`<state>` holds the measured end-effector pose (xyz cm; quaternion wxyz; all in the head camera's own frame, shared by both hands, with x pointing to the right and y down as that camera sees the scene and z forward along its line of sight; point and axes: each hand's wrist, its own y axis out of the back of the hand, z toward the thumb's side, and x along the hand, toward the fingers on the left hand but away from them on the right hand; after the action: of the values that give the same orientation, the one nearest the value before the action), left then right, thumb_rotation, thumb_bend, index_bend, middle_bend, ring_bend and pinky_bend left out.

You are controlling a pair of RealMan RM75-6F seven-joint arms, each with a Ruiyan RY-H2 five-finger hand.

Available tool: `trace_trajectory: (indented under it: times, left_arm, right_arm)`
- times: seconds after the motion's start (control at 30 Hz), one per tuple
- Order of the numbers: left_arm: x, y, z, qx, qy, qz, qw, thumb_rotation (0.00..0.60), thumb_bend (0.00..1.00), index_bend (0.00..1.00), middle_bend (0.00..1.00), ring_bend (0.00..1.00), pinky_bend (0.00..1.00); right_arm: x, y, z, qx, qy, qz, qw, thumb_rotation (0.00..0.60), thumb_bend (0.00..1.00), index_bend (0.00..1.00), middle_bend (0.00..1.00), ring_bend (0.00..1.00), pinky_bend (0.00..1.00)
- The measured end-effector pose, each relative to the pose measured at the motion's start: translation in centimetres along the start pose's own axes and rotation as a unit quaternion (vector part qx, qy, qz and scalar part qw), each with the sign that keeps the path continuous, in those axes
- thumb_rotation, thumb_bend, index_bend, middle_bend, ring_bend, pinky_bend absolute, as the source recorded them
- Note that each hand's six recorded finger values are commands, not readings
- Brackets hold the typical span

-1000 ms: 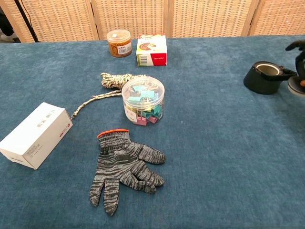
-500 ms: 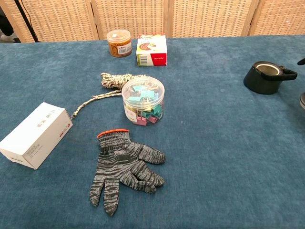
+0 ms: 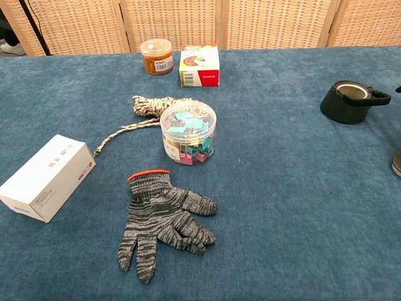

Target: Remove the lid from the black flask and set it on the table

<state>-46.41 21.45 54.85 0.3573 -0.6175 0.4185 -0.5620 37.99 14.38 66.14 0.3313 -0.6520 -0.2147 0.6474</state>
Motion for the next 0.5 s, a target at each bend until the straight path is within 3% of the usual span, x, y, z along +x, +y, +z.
trace_trajectory:
  times: [0.27, 0.33, 0.4, 0.5]
  left_arm:
    - [-0.2, 0.3, 0.0, -0.005, -0.005, 0.004, 1.0, 0.6, 0.03, 0.0, 0.0, 0.0, 0.0]
    - [-0.3, 0.4, 0.0, -0.006, -0.007, 0.004, 1.0, 0.6, 0.03, 0.0, 0.0, 0.0, 0.0]
    - [-0.3, 0.4, -0.1, -0.007, -0.007, 0.003, 0.9999, 0.6, 0.03, 0.0, 0.0, 0.0, 0.0]
    - [-0.2, 0.4, -0.3, -0.007, -0.005, 0.002, 1.0, 0.6, 0.03, 0.0, 0.0, 0.0, 0.0]
  right_arm:
    - [1.7, 2.9, 0.2, -0.012, 0.005, -0.051, 0.9986, 0.6, 0.42, 0.38, 0.0, 0.0, 0.0]
    - [2.4, 3.6, 0.0, -0.014, 0.006, -0.069, 0.9975, 0.6, 0.33, 0.29, 0.0, 0.0, 0.0]
    - [3.3, 3.8, -0.4, -0.015, 0.005, -0.082, 0.9965, 0.6, 0.11, 0.15, 0.0, 0.0, 0.0]
    - [4.6, 3.1, -1.2, -0.018, -0.003, -0.086, 0.9961, 0.6, 0.0, 0.02, 0.0, 0.0, 0.0]
